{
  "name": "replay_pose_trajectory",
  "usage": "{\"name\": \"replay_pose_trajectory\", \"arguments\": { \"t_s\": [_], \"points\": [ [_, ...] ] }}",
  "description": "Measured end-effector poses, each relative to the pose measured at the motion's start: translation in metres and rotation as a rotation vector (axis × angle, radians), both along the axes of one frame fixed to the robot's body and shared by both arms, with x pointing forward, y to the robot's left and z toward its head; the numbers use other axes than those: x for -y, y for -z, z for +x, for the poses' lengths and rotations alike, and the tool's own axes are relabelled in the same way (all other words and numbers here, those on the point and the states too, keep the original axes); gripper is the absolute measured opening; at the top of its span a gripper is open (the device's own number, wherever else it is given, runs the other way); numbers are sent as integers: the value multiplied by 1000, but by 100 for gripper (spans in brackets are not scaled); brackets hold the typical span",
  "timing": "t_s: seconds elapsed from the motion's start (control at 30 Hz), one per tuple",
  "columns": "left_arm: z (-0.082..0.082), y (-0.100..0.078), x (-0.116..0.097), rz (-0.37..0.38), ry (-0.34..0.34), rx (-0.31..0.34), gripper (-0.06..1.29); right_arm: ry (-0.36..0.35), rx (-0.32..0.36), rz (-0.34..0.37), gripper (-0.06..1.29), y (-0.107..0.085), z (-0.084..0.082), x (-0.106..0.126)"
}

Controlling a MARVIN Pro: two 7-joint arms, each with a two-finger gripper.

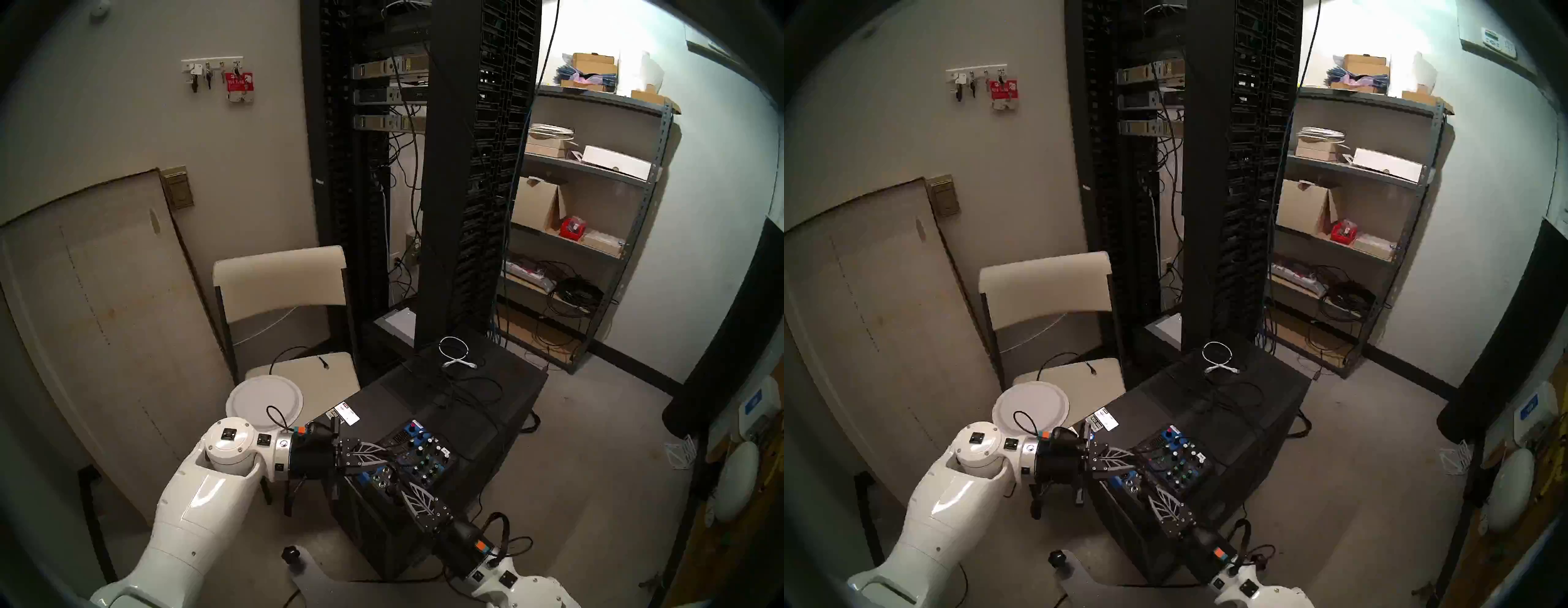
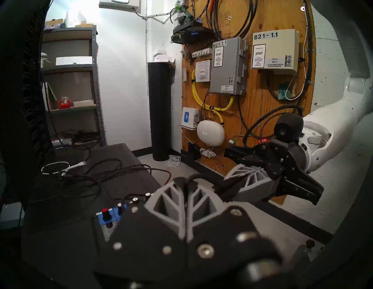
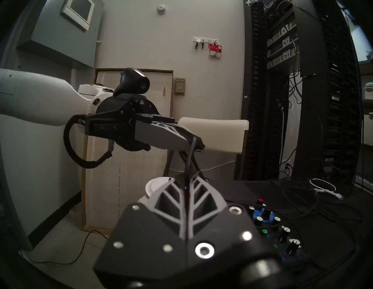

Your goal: Insert aux cable

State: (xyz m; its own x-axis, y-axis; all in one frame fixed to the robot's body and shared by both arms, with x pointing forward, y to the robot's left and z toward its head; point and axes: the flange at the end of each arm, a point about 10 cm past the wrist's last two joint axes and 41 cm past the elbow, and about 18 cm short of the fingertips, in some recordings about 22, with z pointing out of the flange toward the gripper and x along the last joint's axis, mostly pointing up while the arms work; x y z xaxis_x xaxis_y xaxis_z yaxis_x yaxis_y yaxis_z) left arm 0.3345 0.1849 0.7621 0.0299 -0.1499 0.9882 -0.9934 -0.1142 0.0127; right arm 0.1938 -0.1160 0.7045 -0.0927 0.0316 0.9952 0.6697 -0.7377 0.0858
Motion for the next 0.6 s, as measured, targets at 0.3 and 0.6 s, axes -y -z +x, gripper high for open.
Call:
{"name": "replay_pose_trajectory", "arguments": {
  "t_s": [0.3, 0.6],
  "points": [
    [0, 0, 0, -1, -3, 1, -2, -1, -2, 1, -2, 1, 1, 0],
    [1, 0, 0, -2, -5, 1, -2, -2, -3, 1, -2, 2, 1, 0]
  ]
}}
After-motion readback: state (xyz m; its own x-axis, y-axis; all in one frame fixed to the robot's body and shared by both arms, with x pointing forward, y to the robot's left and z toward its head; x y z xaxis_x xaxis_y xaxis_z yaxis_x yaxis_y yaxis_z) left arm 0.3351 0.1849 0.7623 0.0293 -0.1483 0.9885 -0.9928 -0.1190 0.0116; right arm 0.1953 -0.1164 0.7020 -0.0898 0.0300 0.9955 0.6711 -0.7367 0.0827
